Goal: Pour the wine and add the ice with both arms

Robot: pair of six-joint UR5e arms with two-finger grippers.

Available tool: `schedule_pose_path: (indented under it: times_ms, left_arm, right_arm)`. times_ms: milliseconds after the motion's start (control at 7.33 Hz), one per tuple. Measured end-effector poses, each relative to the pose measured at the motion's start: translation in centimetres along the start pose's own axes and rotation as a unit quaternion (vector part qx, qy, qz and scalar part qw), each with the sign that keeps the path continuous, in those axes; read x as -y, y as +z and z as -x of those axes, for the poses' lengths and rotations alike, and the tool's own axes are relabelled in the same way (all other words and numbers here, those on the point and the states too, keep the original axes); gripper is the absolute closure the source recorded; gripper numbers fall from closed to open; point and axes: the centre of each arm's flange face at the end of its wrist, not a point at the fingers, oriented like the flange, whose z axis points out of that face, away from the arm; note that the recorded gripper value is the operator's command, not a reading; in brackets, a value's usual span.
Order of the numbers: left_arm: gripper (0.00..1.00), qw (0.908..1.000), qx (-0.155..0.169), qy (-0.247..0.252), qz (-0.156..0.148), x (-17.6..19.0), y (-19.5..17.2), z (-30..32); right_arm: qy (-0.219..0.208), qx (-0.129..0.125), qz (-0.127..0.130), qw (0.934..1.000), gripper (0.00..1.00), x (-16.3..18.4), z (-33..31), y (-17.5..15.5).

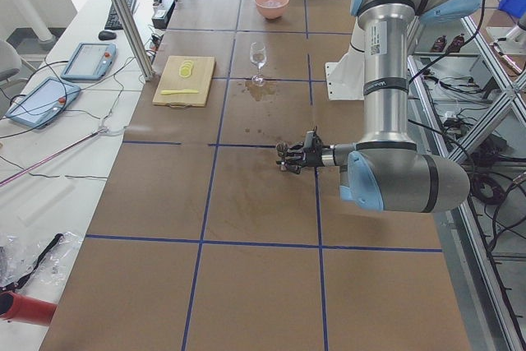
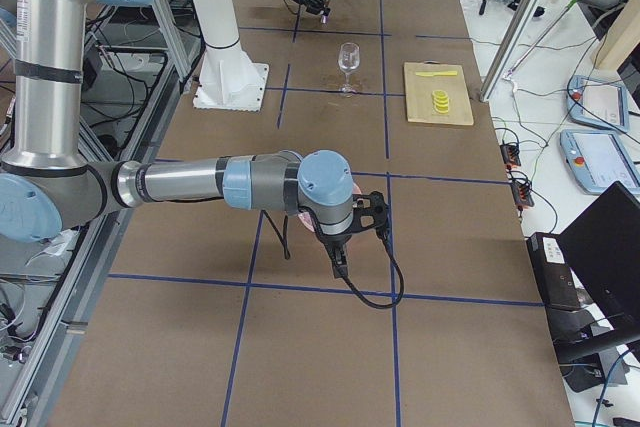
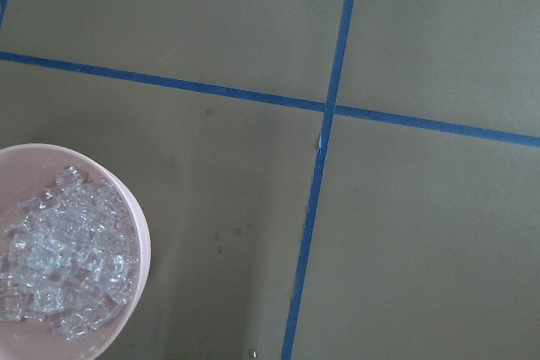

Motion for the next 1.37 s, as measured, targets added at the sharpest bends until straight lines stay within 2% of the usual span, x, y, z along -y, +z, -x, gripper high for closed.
schedule_pose_path:
  times_ms: [273,546,819,1092,1365]
  left_arm:
    - [0.34,0.9994,-0.009,0.022,0.024,-0.2,-0.3,0.8]
    - [0.26,0.9969,-0.030,0.031,0.067,0.3,-1.1,1.2]
    - [0.11,0.9929,-0.046,0.035,0.104,1.3,-2.2,1.9]
    - [0.01,0.9884,-0.054,0.044,0.135,1.8,-3.0,3.2]
    - [0.01,0.9812,-0.068,0.056,0.172,1.8,-3.8,4.0]
  right_arm:
    - [0.000,0.000,0.000,1.0000,0.00,0.1,0.0,0.0]
    - [-0.001,0.000,-0.001,1.0000,0.00,0.2,0.1,-0.1]
    - [-0.002,0.000,-0.002,1.0000,0.00,0.2,0.2,-0.2]
    - [-0.004,0.000,-0.003,1.0000,0.00,0.2,0.3,-0.3]
    - [-0.003,0.000,-0.005,1.0000,0.00,0.1,0.3,-0.4]
